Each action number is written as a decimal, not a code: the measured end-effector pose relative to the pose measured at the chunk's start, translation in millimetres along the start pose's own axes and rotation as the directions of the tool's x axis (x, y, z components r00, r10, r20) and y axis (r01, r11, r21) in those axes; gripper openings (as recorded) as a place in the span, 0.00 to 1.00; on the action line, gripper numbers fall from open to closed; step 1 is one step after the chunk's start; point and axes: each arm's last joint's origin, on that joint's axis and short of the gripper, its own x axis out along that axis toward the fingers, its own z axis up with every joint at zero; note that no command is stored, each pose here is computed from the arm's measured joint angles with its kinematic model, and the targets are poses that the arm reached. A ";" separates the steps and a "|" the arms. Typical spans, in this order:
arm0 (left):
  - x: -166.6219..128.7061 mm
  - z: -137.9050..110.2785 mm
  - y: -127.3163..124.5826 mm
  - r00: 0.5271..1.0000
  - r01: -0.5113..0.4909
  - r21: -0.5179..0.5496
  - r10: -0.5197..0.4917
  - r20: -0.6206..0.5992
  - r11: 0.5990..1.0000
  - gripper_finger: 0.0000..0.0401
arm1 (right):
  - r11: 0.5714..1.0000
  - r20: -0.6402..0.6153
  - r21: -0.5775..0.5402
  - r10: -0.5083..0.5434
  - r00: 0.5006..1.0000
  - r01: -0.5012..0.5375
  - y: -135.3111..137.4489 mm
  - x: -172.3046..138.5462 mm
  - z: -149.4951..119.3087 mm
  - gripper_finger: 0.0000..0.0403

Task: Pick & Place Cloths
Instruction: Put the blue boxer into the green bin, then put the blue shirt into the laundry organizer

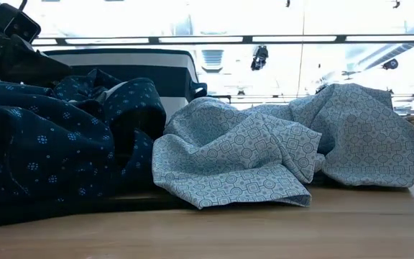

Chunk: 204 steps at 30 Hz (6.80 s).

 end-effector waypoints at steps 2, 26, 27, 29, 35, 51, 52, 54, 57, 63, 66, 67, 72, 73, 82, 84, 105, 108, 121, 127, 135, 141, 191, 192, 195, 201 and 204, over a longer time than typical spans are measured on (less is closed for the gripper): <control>0.0 0.2 0.0 1.000 0.000 0.000 0.000 0.001 1.000 0.05 | 0.999 -0.054 0.036 -0.036 0.998 0.038 7.2 10.0 -9.2 0.02; 0.0 0.0 0.0 1.000 0.000 0.000 0.000 0.000 1.000 0.05 | 0.675 -0.645 0.321 -0.358 0.675 0.665 22.0 83.1 -90.8 0.02; -0.1 0.1 0.0 1.000 0.000 0.000 0.000 0.001 1.000 0.05 | 0.677 -0.659 0.301 -0.361 0.659 0.672 19.5 85.5 -92.0 0.02; 0.0 0.0 0.0 1.000 0.000 0.000 0.000 0.000 1.000 0.05 | 0.686 -0.705 0.251 -0.354 0.614 0.683 16.2 90.0 -97.9 0.02; 0.0 0.1 0.0 1.000 0.000 0.000 0.000 0.000 1.000 0.05 | 0.744 -0.801 0.018 -0.390 0.455 0.668 6.5 106.5 -127.7 0.02; 0.0 0.0 0.0 1.000 0.000 0.000 0.000 0.000 1.000 0.05 | 0.646 -0.862 -0.114 -0.442 0.248 0.755 -21.2 177.4 -188.8 0.02; 0.0 0.0 0.0 1.000 0.000 0.000 0.000 0.000 1.000 0.05 | 0.634 -0.869 -0.124 -0.440 0.224 0.764 -23.2 180.1 -190.7 0.03; 0.0 0.1 0.0 1.000 0.000 0.000 0.000 0.001 1.000 0.05 | 0.611 -0.887 -0.138 -0.426 0.177 0.779 -27.0 183.7 -192.1 0.05; 0.0 0.1 0.0 1.000 0.000 0.000 0.000 0.001 1.000 0.05 | 0.574 -0.887 -0.171 -0.443 0.128 0.801 -31.7 184.5 -185.8 0.10; 0.0 0.0 0.0 1.000 0.000 0.000 0.000 0.000 1.000 0.05 | 0.537 -0.865 -0.187 -0.486 0.122 0.822 -35.9 181.9 -167.3 0.25; 0.0 0.0 0.0 1.000 0.000 0.000 0.000 0.000 1.000 0.05 | 0.544 -0.848 -0.164 -0.504 0.164 0.823 -34.1 182.3 -158.7 0.32; 0.0 0.1 0.0 1.000 0.000 0.000 0.000 0.001 1.000 0.05 | 0.547 -0.843 -0.157 -0.508 0.177 0.822 -33.3 182.3 -156.4 0.35; 0.0 0.1 0.0 1.000 0.000 0.000 0.000 0.001 1.000 0.05 | 0.594 -0.791 -0.132 -0.546 0.276 0.794 -27.7 182.2 -140.0 0.45; 0.0 0.1 0.0 1.000 0.000 0.000 0.000 0.001 1.000 0.05 | 0.608 -0.768 -0.132 -0.562 0.307 0.783 -26.6 182.9 -136.5 0.47; -0.1 0.1 0.0 1.000 0.000 0.000 0.000 0.001 1.000 0.05 | 0.703 -0.518 -0.170 -0.660 0.544 0.690 -28.3 201.7 -111.3 0.54; 0.0 0.0 0.0 1.000 0.000 0.000 0.000 0.000 1.000 0.05 | 0.712 -0.424 -0.206 -0.683 0.594 0.671 -29.5 209.4 -107.4 0.54; 0.0 0.1 0.0 1.000 0.000 0.000 0.000 0.001 1.000 0.05 | 0.710 -0.093 -0.426 -0.650 0.754 0.561 -62.4 258.3 -142.6 0.02; 0.0 0.1 0.1 1.000 -0.002 0.054 0.002 0.001 0.999 0.05 | 0.813 -0.082 -0.398 -0.494 0.866 0.426 -73.3 265.1 -143.5 0.02; 4.3 5.4 -1.3 0.985 0.016 -0.061 -0.005 0.172 0.998 0.05 | 0.912 0.064 -0.339 -0.223 0.973 0.231 -166.6 218.7 -126.2 0.02; 4.4 10.0 -0.8 0.958 0.008 -0.111 0.025 0.287 0.994 0.05 | 0.905 0.163 -0.283 -0.280 0.946 0.317 -190.9 169.8 -129.3 0.02; 2.4 16.2 1.0 0.927 0.010 -0.266 0.091 0.364 0.964 0.05 | 0.904 0.281 -0.252 -0.273 0.920 0.345 -195.2 119.6 -152.6 0.02; 3.5 16.6 -3.1 0.933 0.144 -0.279 -0.036 0.359 0.949 0.05 | 0.924 0.354 -0.190 -0.249 0.901 0.330 -197.5 97.1 -176.7 0.02; 114.4 74.7 -145.3 0.721 -0.058 0.133 0.134 -0.680 0.989 0.69 | 0.959 0.306 -0.022 -0.263 0.915 0.283 -218.4 105.1 -252.8 0.02; 118.4 68.6 -146.5 0.709 -0.067 0.156 0.157 -0.688 0.986 0.69 | 0.959 0.306 -0.022 -0.263 0.915 0.283 -218.4 105.1 -252.8 0.02; 129.8 49.8 -150.1 0.667 -0.076 0.210 0.207 -0.715 0.975 0.69 | 0.959 0.306 -0.021 -0.263 0.915 0.283 -218.4 105.1 -252.8 0.02; 148.9 12.7 -152.9 0.578 -0.081 0.296 0.287 -0.764 0.952 0.69 | 0.959 0.306 -0.021 -0.263 0.915 0.283 -218.4 105.1 -252.7 0.02; 155.7 1.7 -153.0 0.556 -0.092 0.318 0.314 -0.770 0.944 0.69 | 0.959 0.306 -0.021 -0.263 0.915 0.283 -218.4 105.1 -252.7 0.02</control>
